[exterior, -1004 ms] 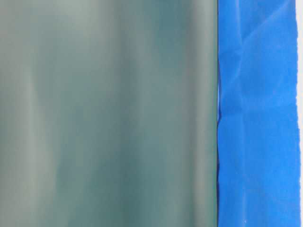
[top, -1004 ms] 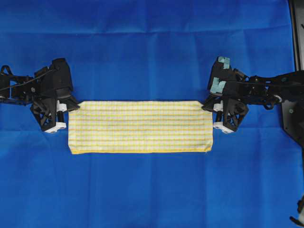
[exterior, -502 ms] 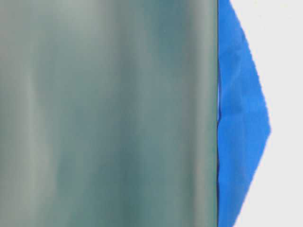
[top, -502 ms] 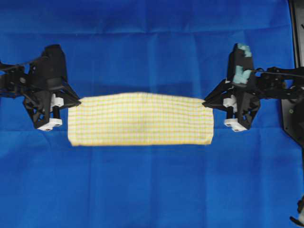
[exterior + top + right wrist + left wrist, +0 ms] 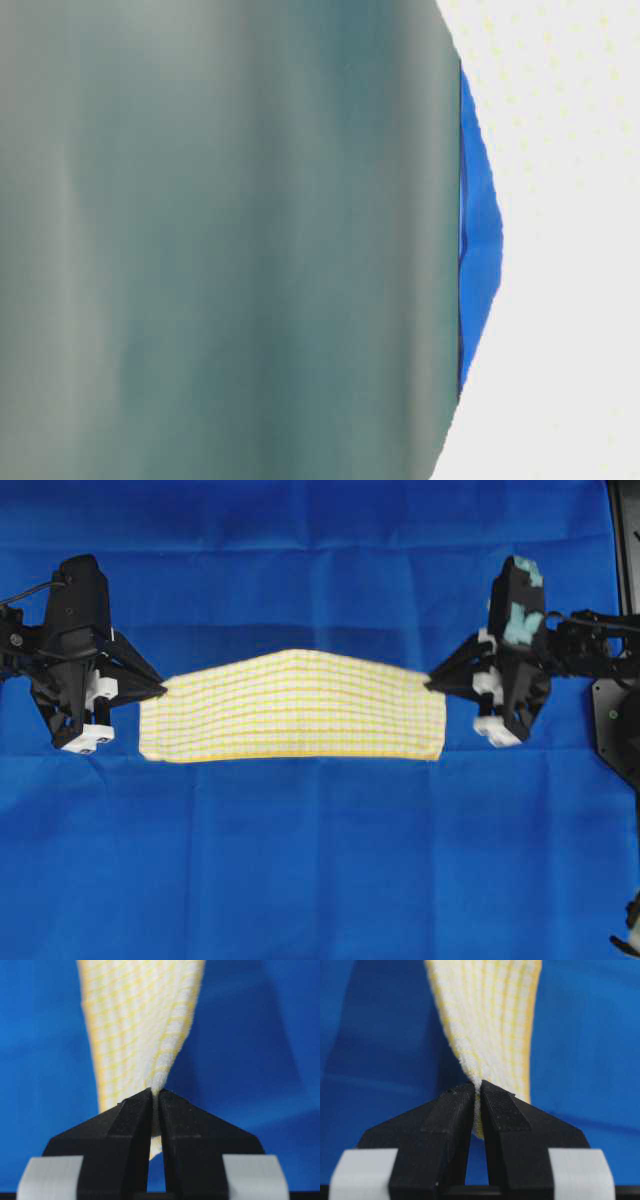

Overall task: Fold the yellow towel.
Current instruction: 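Lift the strip, swinging the right gripper's end toward the far side, then lay the strip lengthwise on the table and open both grippers, then move both grippers to the strip's far end and pinch its corners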

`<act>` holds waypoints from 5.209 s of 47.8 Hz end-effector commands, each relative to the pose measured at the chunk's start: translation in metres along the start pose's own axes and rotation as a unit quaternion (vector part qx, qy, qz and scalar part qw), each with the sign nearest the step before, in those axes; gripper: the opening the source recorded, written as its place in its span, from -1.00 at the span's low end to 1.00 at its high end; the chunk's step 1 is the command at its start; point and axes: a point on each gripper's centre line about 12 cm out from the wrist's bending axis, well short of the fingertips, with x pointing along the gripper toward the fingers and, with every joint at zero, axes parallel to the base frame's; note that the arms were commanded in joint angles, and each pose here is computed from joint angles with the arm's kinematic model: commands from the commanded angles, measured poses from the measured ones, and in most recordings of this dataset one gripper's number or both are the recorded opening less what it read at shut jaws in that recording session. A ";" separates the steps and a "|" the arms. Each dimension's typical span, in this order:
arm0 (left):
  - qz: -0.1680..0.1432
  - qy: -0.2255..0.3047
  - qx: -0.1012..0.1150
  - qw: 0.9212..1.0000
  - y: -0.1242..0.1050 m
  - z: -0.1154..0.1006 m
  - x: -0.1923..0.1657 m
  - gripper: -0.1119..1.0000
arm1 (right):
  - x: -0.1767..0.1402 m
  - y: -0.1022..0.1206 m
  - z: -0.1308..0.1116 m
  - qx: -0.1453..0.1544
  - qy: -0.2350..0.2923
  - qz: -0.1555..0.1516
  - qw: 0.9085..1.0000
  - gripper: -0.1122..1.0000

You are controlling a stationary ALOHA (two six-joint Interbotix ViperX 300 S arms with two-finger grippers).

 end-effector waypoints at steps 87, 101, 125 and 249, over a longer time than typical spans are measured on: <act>-0.134 -0.164 0.168 0.963 -0.169 0.128 0.150 -0.74 | 0.011 -0.131 0.116 0.027 -0.112 -0.183 0.976 -0.74; -0.121 -0.199 0.217 0.948 -0.178 0.158 0.176 -0.74 | -0.012 -0.133 0.097 0.034 -0.112 -0.193 0.974 -0.74; -0.102 -0.186 0.203 0.956 -0.132 0.084 0.190 -0.74 | 0.051 -0.140 0.118 0.019 -0.065 -0.180 0.981 -0.74; 0.039 -0.135 0.102 0.985 0.025 0.069 0.077 0.55 | 0.007 -0.031 0.067 -0.067 -0.145 -0.062 0.985 0.40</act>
